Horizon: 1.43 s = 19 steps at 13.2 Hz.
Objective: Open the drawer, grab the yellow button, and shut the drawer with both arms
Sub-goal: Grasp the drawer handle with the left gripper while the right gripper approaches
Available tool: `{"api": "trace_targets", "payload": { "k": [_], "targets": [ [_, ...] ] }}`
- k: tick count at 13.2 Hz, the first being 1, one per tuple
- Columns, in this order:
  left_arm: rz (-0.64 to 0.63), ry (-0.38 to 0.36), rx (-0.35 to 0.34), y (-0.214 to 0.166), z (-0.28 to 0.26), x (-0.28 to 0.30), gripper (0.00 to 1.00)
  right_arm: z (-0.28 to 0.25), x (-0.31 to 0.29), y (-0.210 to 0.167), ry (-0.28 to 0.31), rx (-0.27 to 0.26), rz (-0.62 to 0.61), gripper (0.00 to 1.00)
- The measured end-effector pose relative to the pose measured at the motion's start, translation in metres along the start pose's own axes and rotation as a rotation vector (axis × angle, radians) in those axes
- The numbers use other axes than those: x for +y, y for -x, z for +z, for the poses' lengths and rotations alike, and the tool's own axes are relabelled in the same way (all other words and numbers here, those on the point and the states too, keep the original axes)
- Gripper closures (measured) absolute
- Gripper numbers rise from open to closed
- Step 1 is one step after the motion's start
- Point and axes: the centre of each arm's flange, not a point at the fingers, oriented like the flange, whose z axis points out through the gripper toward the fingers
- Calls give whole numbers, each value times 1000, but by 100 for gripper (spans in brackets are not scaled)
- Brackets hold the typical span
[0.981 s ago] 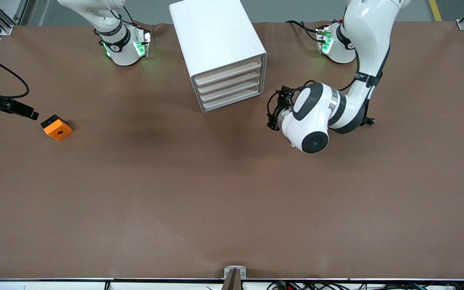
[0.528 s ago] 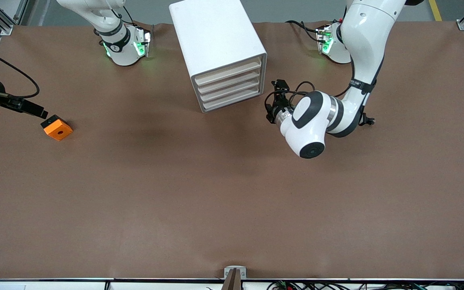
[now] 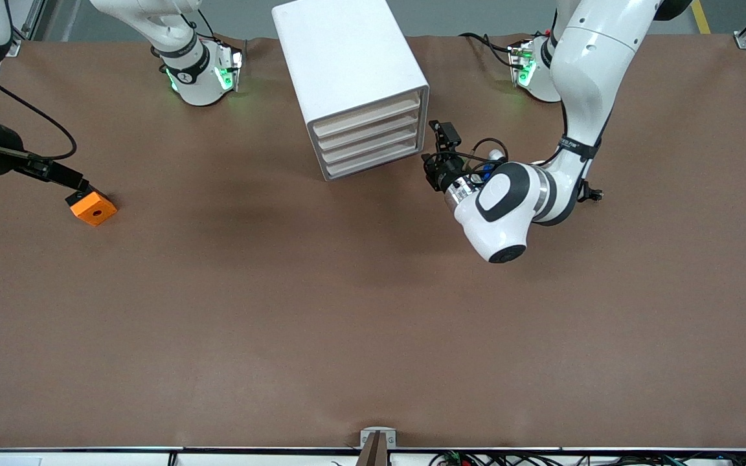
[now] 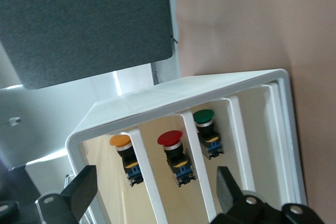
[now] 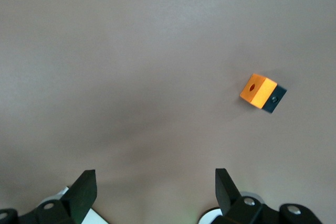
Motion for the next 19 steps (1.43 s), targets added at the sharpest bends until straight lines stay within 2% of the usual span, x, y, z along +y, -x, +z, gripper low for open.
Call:
{"api": "trace_targets", "payload": {
  "k": [5,12,13,14,17,18,19],
  "targets": [
    [-85,-107,-20,2,26,23,0,2,-66,34,18,8,145,0],
    [-123,-190,66,17,61,16,0,6,-87,44,27,6,218,0],
    [-137,-201,77,18,63,14,7,8,-92,47,29,6,233,0],
    [-152,-210,85,18,63,12,7,10,-98,50,33,5,247,0],
    [-165,-218,92,17,63,11,39,14,-114,57,41,4,265,0],
    [-167,-218,92,17,63,11,39,15,-117,59,42,4,272,0],
    [-167,-219,93,18,64,11,48,16,-121,61,43,5,285,0]
  ]
}}
